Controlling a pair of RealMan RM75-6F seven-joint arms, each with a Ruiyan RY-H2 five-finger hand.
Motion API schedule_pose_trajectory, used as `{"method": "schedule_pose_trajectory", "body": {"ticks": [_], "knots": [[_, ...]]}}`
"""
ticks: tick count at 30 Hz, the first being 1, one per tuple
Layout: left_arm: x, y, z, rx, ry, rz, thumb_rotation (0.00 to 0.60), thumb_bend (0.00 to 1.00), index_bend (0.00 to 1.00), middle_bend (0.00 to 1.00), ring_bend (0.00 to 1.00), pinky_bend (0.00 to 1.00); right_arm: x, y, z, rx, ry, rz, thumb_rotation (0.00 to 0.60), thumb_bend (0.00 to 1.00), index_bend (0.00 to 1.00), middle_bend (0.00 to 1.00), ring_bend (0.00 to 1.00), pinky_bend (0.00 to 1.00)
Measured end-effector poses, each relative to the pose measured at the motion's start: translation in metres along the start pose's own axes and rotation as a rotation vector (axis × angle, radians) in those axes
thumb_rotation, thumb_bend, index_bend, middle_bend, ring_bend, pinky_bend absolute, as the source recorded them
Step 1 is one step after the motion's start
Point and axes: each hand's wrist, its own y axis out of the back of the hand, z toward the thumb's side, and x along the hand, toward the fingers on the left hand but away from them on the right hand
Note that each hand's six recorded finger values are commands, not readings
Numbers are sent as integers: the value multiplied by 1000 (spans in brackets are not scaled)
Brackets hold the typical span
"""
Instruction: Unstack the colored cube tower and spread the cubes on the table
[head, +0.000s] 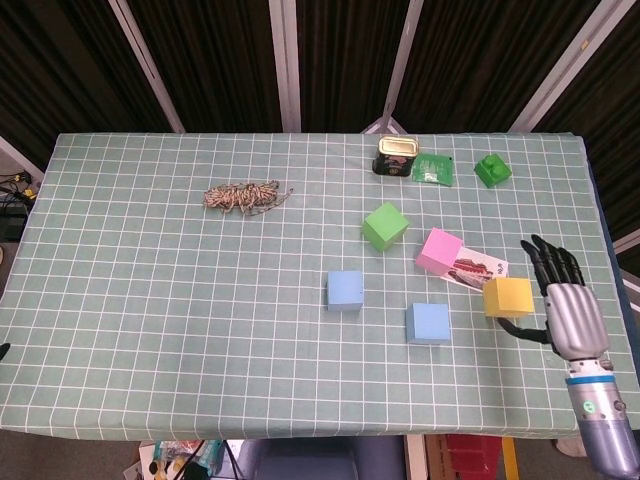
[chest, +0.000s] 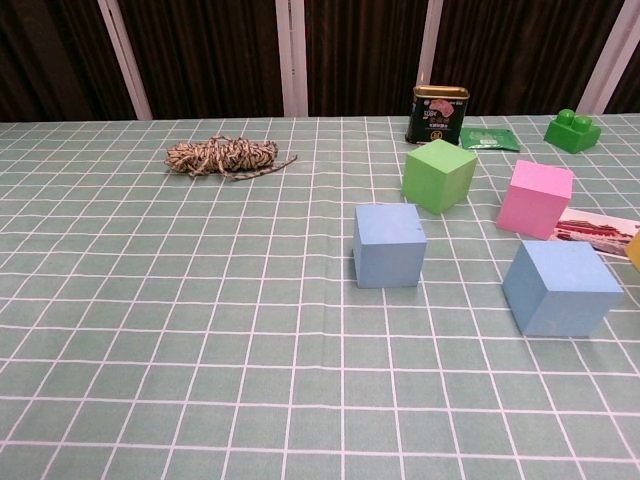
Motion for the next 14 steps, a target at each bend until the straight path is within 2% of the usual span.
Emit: {"method": "schedule_pose_trajectory", "body": {"ticks": [7, 10, 14], "knots": [[-6, -4, 6, 57, -50, -17, 600, 180, 205, 0, 0, 83, 53, 3, -37, 135, 9, -64, 600, 61, 29, 20, 19, 0], [-7, -8, 9, 77, -69, -27, 600, 180, 205, 0, 0, 81, 74, -5, -50, 213, -4, -26, 600, 61, 29, 20, 7, 0], [-9, -14, 15, 99, -94, -43, 600, 180, 205, 0, 0, 77, 78, -14, -47, 254, -7, 12, 600, 61, 29, 20, 0, 0]]}}
